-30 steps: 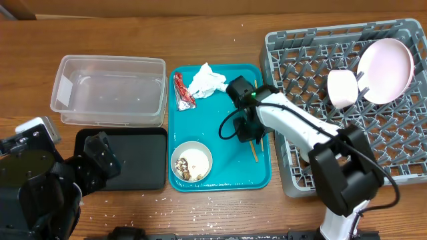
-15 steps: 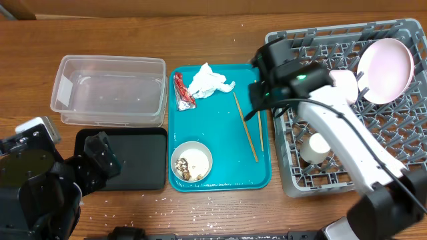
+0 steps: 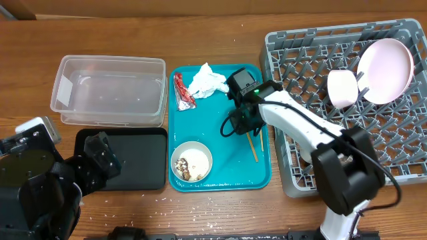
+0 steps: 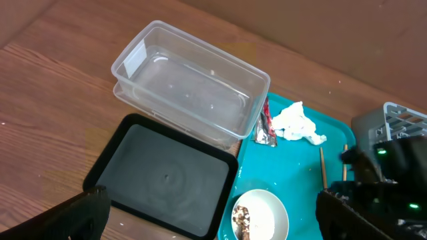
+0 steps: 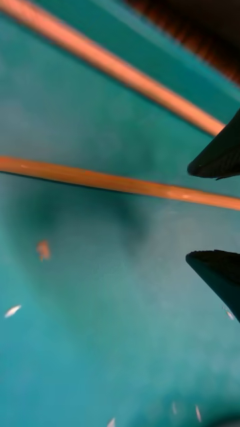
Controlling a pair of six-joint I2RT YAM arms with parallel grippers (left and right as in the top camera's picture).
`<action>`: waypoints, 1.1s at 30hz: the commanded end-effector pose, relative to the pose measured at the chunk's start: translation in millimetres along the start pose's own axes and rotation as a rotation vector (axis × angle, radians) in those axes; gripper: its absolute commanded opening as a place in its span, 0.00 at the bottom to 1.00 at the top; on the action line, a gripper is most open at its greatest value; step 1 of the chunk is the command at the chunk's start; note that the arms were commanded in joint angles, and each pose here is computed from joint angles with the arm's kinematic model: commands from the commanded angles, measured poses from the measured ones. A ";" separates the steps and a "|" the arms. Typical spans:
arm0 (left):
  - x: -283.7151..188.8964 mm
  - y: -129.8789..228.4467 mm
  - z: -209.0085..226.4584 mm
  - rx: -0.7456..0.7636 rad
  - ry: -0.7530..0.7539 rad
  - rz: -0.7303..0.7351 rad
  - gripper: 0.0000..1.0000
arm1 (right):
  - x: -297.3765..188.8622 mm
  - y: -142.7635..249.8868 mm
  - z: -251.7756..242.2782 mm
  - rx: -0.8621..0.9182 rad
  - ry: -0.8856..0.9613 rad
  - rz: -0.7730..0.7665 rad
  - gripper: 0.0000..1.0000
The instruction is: Sort waste into correct bins and load items into the dishwasher
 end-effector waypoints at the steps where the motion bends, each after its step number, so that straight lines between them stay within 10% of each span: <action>1: -0.3 -1.0 1.1 0.002 -0.010 -0.007 1.00 | 34.3 15.5 1.2 -0.020 0.003 0.097 0.37; 9: -0.3 -1.0 1.1 0.002 -0.010 -0.007 1.00 | 35.6 17.0 -3.4 -0.016 0.033 0.121 0.04; 26: -0.3 -1.0 1.1 0.002 -0.010 -0.007 1.00 | -145.1 -29.9 -51.4 0.071 0.263 -0.270 0.04; 33: -0.3 -1.0 1.1 0.002 -0.010 -0.007 1.00 | -138.4 -24.1 -113.0 0.160 0.329 -0.261 0.04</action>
Point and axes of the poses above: each gripper's point midway between its finger pads, its own x axis out along the fingers, its own z axis along the line the jaws close on, y = z × x, the point moved 3 cm from there along -x, back along the fingers, and after that the axes turned 8 degrees about -x, right-handed, at the moved point
